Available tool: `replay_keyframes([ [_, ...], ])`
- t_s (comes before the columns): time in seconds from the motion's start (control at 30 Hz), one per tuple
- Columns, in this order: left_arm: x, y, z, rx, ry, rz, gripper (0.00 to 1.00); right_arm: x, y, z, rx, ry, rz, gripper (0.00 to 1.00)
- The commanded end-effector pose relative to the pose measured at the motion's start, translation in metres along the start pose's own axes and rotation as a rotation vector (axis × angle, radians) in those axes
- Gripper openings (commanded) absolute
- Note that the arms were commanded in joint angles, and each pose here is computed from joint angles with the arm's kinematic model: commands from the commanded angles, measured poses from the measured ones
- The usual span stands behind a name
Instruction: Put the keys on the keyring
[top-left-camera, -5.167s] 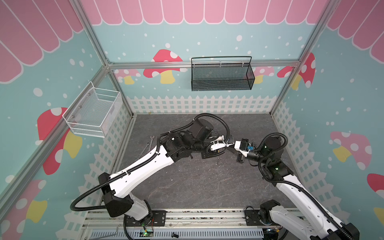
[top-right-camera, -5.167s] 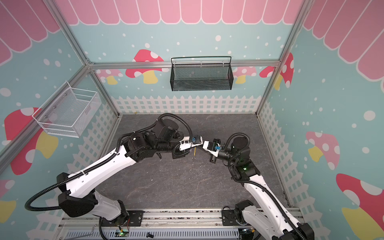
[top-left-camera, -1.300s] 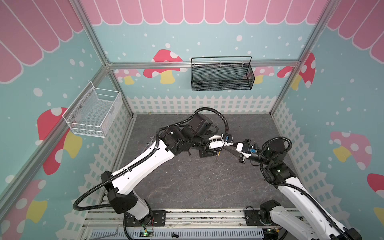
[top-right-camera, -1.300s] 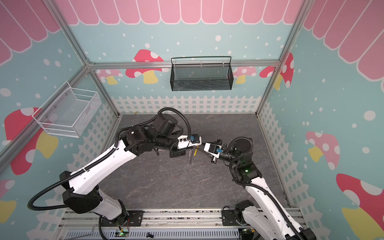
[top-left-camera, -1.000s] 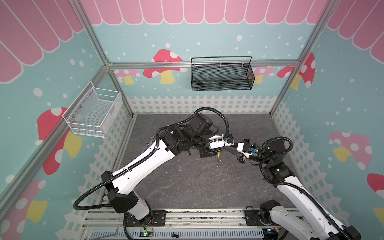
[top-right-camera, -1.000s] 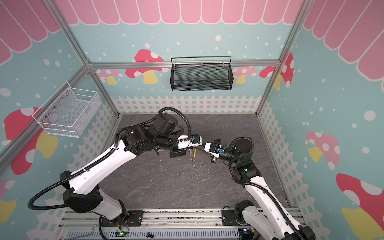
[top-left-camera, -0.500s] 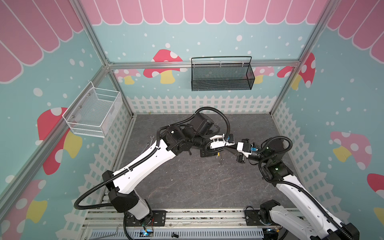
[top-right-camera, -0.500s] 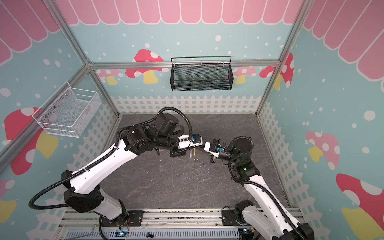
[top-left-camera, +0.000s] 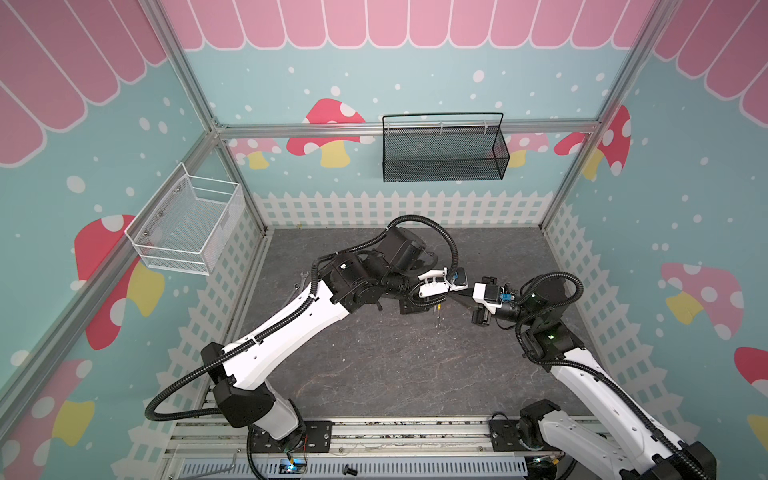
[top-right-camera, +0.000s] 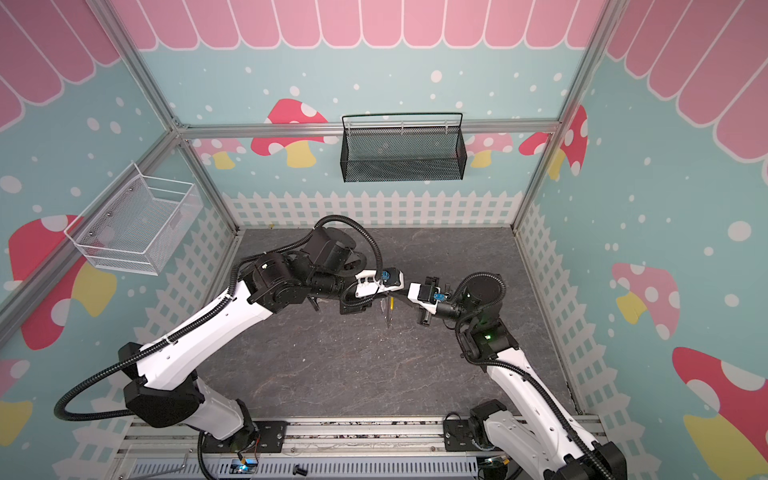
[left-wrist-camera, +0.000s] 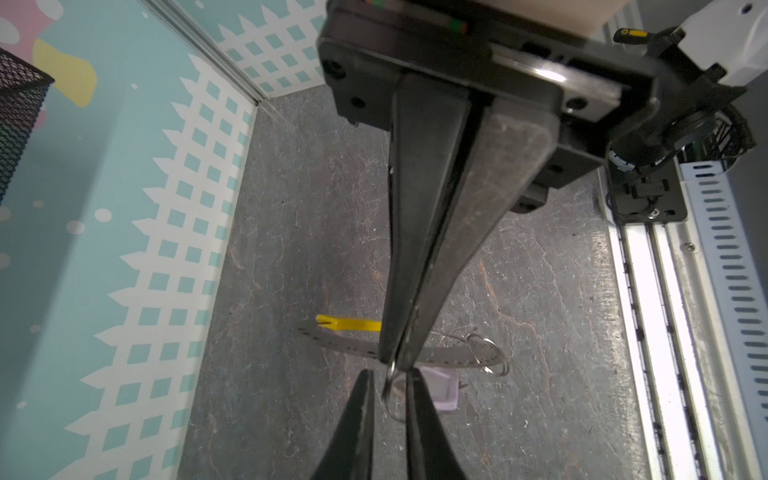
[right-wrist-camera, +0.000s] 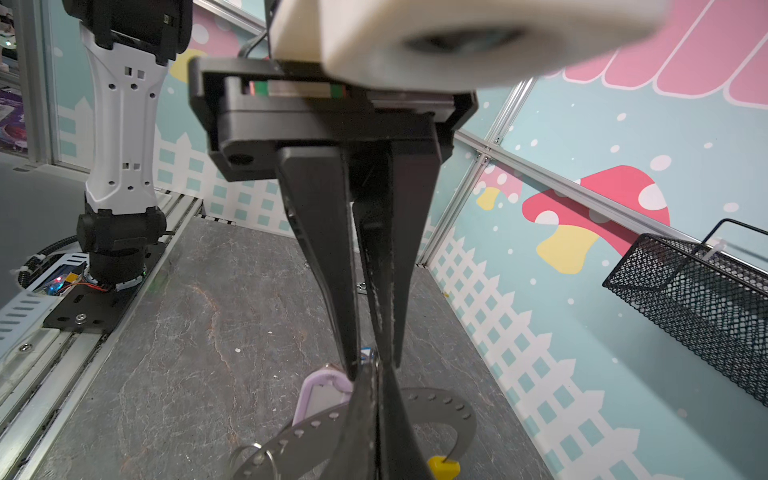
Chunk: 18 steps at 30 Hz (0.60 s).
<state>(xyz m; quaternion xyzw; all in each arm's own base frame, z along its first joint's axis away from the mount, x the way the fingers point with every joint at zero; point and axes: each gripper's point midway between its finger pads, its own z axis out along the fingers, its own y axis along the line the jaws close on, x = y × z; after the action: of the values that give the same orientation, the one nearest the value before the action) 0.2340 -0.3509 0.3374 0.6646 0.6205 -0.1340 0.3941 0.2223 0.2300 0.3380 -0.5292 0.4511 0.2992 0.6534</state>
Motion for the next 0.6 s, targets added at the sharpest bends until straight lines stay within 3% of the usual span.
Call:
replay_keyframes([
  [0.0, -0.004, 0.012, -0.016, -0.055, -0.077, -0.044, 0.32, -0.008, -0.004, -0.002, 0.036, -0.027, -0.021, 0.0],
  [0.1, 0.002, 0.017, -0.023, -0.105, -0.139, -0.111, 0.39, -0.013, -0.007, -0.003, 0.053, -0.043, -0.021, 0.0],
  [0.23, 0.007, 0.016, -0.032, -0.149, -0.217, -0.188, 0.39, -0.021, -0.01, -0.003, 0.065, -0.075, -0.027, 0.0],
  [0.57, 0.003, 0.005, -0.024, -0.087, -0.317, -0.321, 0.4, -0.028, -0.012, -0.005, 0.079, -0.099, -0.025, 0.0],
])
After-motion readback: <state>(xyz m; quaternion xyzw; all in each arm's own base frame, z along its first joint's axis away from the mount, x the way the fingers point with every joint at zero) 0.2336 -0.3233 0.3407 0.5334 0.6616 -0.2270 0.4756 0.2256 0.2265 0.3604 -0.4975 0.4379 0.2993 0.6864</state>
